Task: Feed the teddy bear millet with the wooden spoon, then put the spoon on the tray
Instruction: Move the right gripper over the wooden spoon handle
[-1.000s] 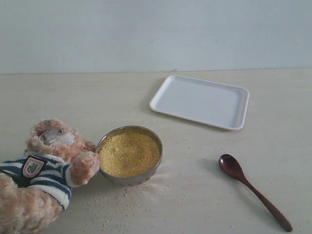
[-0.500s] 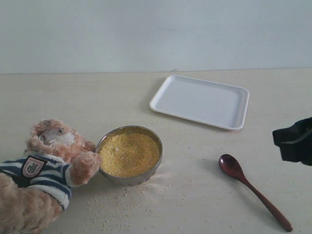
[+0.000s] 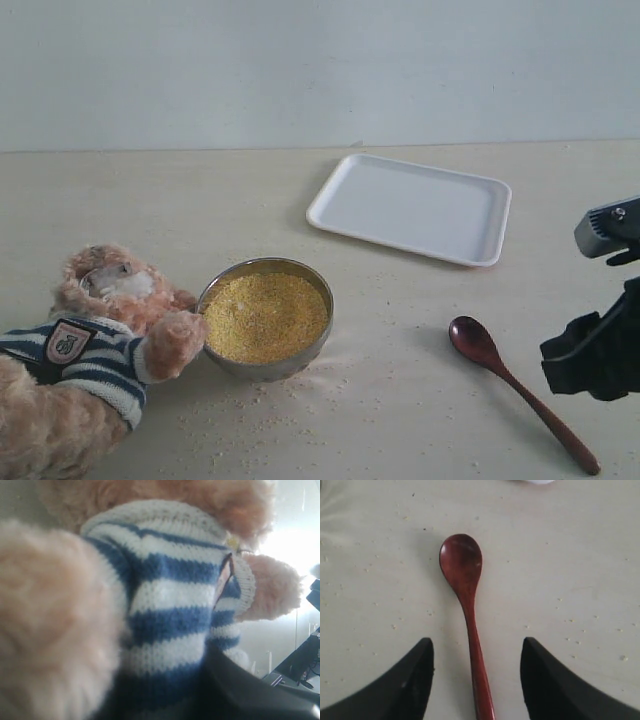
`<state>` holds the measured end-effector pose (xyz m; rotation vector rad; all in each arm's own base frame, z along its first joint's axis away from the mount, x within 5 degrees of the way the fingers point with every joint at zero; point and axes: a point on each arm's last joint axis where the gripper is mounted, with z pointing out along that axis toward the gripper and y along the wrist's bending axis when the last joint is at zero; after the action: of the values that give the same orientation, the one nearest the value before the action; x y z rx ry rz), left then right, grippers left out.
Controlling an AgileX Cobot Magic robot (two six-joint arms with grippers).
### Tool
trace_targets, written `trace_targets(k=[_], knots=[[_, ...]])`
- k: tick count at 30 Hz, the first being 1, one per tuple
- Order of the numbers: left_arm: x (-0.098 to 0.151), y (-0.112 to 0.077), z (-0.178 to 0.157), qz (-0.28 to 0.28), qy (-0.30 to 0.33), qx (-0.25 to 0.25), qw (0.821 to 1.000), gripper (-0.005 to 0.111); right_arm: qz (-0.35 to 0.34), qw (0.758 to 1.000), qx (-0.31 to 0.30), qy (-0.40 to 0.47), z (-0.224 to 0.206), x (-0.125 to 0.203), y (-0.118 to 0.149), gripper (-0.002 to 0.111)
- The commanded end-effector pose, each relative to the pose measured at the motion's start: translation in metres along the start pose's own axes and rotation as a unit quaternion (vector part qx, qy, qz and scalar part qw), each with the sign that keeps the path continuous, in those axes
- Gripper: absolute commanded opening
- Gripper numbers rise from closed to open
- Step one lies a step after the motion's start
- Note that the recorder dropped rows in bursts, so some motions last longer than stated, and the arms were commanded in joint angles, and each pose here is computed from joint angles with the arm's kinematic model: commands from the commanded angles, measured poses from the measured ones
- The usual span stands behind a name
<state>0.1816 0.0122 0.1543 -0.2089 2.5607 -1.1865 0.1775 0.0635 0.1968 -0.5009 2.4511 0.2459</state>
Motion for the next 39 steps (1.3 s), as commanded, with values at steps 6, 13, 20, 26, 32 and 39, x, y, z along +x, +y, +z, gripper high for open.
trace_targets(k=[6, 13, 20, 26, 32, 39], knots=[[-0.001, -0.003, -0.001, 0.002, -0.005, 0.009, 1.000, 0.005, -0.004, 1.000, 0.011, -0.004, 0.008, 0.014, -0.002, 0.053], [-0.001, -0.003, -0.001, 0.002, -0.005, 0.009, 1.000, 0.005, -0.006, 1.000, 0.009, -0.001, 0.008, 0.014, -0.002, 0.053], [-0.001, -0.003, -0.001, 0.002, -0.005, 0.009, 1.000, 0.005, -0.050, 0.999, -0.003, 0.018, 0.008, 0.018, 0.000, 0.053], [-0.001, -0.003, -0.001, 0.002, -0.005, 0.009, 1.000, 0.005, -0.039, 0.999, 0.000, 0.023, 0.008, 0.019, 0.000, 0.053], [-0.001, -0.003, -0.001, 0.002, -0.005, 0.009, 1.000, 0.005, -0.008, 0.998, 0.055, 0.043, 0.008, 0.022, -0.002, 0.053], [-0.001, -0.003, -0.001, 0.002, -0.005, 0.009, 1.000, 0.005, -0.042, 0.999, 0.024, 0.021, 0.015, 0.035, 0.016, 0.053]])
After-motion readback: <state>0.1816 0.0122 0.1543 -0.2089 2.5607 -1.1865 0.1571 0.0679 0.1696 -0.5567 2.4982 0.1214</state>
